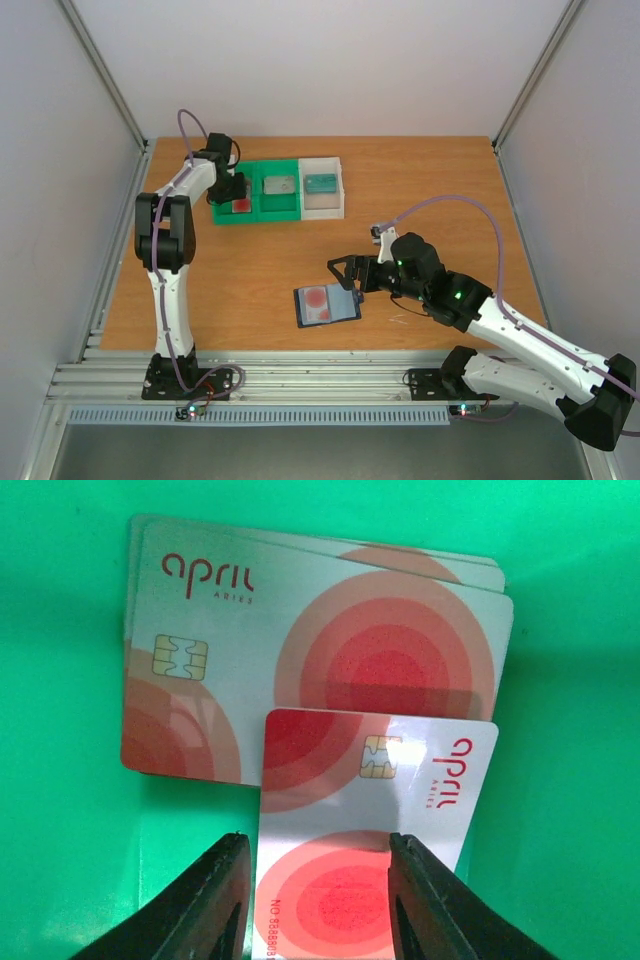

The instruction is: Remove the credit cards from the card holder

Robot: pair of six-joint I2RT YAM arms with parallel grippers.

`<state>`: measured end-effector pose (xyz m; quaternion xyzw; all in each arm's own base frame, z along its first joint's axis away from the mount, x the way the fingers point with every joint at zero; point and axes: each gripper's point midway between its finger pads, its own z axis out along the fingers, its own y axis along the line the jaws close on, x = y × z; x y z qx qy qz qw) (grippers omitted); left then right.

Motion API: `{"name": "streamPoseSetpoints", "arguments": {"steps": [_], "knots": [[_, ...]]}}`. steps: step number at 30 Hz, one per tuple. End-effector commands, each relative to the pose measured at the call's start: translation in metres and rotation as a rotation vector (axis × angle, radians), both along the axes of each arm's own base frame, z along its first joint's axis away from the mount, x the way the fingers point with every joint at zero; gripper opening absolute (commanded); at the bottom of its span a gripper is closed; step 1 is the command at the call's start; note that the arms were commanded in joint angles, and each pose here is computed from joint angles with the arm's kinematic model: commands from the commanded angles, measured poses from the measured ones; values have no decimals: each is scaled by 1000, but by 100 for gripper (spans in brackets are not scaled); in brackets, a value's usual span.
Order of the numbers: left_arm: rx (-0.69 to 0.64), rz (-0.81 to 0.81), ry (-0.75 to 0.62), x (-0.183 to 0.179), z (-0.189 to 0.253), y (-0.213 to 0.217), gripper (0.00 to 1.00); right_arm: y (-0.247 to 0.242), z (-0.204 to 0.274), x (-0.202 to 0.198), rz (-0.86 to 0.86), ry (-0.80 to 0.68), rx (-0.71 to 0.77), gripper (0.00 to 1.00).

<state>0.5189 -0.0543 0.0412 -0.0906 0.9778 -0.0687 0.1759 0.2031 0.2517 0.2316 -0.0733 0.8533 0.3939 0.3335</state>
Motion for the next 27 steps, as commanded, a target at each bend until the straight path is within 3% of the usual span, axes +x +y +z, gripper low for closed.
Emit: {"name": "streamPoseSetpoints", "arguments": {"steps": [1, 8, 21, 27], "knots": [[-8, 7, -14, 9, -4, -1, 41, -4, 12, 0, -11, -33, 3, 98], [-44, 0, 4, 5, -5, -8, 45, -7, 14, -1, -15, -35, 6, 99], [-180, -18, -2, 3, 8, -30, 44, -9, 13, -2, -20, -39, 4, 99], [-154, -15, -26, 6, 13, -26, 42, -9, 13, -2, -22, -39, 2, 99]]}}
